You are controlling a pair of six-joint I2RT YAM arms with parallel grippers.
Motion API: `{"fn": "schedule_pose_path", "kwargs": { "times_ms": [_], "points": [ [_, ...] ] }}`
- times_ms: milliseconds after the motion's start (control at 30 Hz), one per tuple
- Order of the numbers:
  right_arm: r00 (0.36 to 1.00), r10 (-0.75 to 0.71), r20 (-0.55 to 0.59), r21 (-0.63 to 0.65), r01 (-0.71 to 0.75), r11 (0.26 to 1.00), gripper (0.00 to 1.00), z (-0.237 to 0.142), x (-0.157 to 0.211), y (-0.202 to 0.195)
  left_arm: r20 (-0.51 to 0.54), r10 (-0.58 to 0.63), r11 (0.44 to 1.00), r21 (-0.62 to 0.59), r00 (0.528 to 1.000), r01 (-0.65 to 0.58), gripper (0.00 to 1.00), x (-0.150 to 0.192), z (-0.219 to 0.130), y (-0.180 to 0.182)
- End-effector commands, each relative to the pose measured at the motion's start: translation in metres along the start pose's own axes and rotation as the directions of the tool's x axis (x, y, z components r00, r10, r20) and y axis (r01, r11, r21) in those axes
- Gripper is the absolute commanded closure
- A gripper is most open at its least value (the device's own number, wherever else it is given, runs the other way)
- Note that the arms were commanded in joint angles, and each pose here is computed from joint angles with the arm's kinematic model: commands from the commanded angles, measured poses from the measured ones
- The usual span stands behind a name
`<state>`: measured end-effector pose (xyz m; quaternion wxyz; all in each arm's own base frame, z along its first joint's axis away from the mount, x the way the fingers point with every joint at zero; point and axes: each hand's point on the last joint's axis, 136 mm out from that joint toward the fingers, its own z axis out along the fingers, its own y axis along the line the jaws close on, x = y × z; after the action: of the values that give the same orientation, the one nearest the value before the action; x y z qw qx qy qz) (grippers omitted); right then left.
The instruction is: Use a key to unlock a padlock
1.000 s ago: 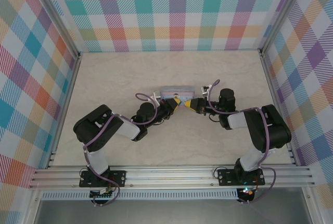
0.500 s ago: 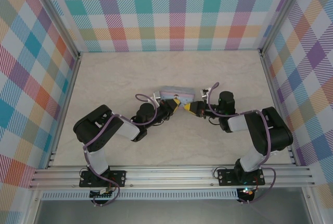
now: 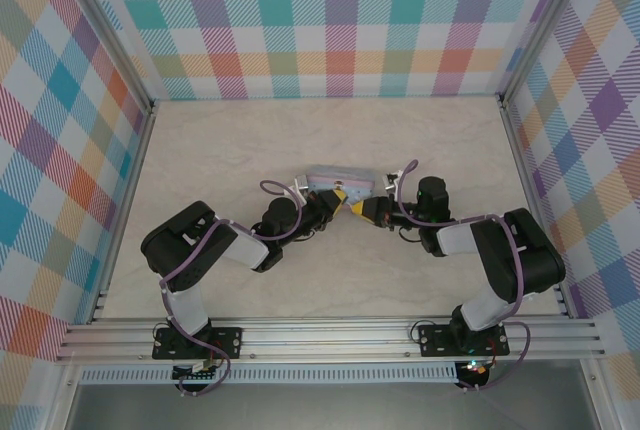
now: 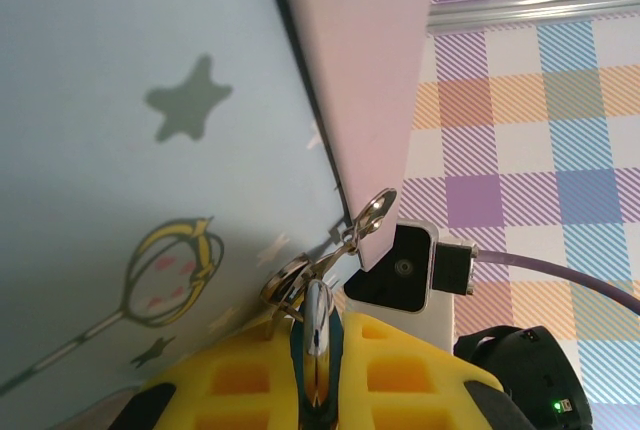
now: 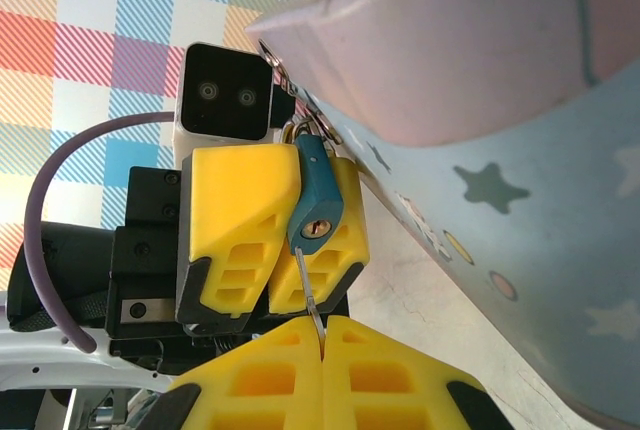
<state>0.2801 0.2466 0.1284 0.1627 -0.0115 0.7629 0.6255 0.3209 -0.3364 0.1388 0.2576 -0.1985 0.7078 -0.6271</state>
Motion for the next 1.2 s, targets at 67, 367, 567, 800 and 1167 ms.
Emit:
{"fn": "schedule_pose_path", "kwargs": {
  "times_ms": [67, 367, 567, 800, 1167],
  "points": [
    [1.000, -0.009, -0.003, -0.006, 0.009, 1.000, 0.99, 0.003, -0.003, 0.005, 0.000, 0.016, 0.993, 0.120, 1.000, -0.016, 1.00, 0.003, 0.000, -0.033],
    [1.000, -0.014, -0.002, -0.014, 0.014, 1.000, 0.98, 0.006, -0.009, 0.006, -0.010, 0.019, 0.992, 0.122, 1.000, -0.018, 1.00, 0.005, 0.001, -0.033],
    [1.000, -0.014, -0.003, -0.013, 0.014, 1.000, 0.98, 0.009, -0.012, 0.004, -0.019, 0.021, 0.992, 0.126, 1.000, -0.018, 1.00, 0.006, 0.002, -0.034],
    [1.000, 0.001, -0.001, -0.008, -0.001, 1.000, 0.98, 0.011, -0.013, -0.002, -0.022, 0.023, 0.991, 0.129, 0.999, -0.020, 1.00, 0.006, 0.002, -0.036],
    [1.000, -0.002, 0.018, -0.073, 0.003, 0.997, 0.98, 0.019, -0.027, 0.017, -0.073, 0.063, 0.985, 0.162, 0.995, -0.050, 1.00, 0.019, 0.005, -0.047]
  ]
}}
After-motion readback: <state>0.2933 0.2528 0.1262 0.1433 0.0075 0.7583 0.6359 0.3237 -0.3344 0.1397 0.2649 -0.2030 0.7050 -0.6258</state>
